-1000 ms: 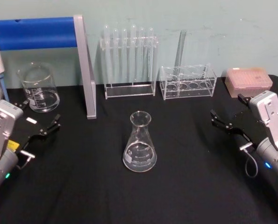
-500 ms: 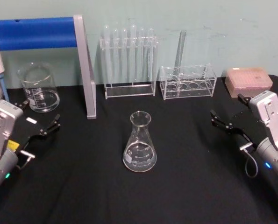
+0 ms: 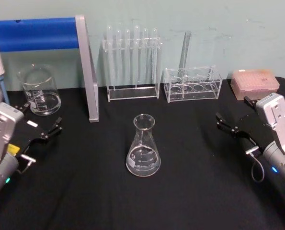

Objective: Grasp the erlenmeyer flask with one hand, shake it three times, then place it back.

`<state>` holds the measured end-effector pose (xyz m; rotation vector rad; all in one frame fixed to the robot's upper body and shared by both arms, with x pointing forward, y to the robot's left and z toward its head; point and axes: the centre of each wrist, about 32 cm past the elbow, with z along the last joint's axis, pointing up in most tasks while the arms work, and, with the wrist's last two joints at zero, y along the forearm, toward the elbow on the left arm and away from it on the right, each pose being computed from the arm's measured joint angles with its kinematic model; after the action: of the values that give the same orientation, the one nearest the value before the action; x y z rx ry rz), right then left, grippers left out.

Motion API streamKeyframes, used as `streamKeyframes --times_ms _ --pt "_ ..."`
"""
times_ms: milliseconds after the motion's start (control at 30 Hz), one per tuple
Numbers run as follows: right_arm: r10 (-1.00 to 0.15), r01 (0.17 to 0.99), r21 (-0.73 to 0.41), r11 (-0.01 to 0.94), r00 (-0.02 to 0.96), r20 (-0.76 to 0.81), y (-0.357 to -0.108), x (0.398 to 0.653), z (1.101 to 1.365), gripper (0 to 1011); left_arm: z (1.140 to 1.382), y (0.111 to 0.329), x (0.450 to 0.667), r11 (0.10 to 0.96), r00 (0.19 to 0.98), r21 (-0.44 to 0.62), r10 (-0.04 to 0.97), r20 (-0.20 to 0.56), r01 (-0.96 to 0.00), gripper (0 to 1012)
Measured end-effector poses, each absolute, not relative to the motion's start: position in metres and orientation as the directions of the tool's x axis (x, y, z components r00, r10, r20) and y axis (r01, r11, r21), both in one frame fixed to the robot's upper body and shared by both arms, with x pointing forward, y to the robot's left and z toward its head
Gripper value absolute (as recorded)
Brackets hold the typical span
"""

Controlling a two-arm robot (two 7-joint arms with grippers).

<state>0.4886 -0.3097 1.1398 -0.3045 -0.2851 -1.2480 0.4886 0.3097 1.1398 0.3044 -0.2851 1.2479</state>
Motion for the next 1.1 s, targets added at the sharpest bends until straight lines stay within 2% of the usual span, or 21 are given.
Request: streamKeyframes --times_ms 300,600,933,1100 --pt "-0.875 0.948 -0.070 0.309 0.312 0.370 -0.310 0.486 1.141 1000 1.140 0.310 0.489 0.287 0.292 0.070 0.880 0.374 -0.955 1001" --pt "-0.866 0.931 -0.079 0.356 0.361 0.348 -0.310 0.471 1.144 1000 1.140 0.310 0.489 0.287 0.292 0.070 0.880 0.374 -0.955 1001" --pt "-0.859 0.888 -0.075 0.455 0.459 0.226 -0.302 0.445 1.143 1000 1.140 0.310 0.489 0.287 0.292 0.070 0.880 0.374 -0.955 1001" --pt "-0.841 0.856 -0.068 0.512 0.516 0.163 -0.294 0.440 1.139 1000 1.140 0.310 0.489 0.287 0.292 0.070 0.880 0.374 -0.955 1001"
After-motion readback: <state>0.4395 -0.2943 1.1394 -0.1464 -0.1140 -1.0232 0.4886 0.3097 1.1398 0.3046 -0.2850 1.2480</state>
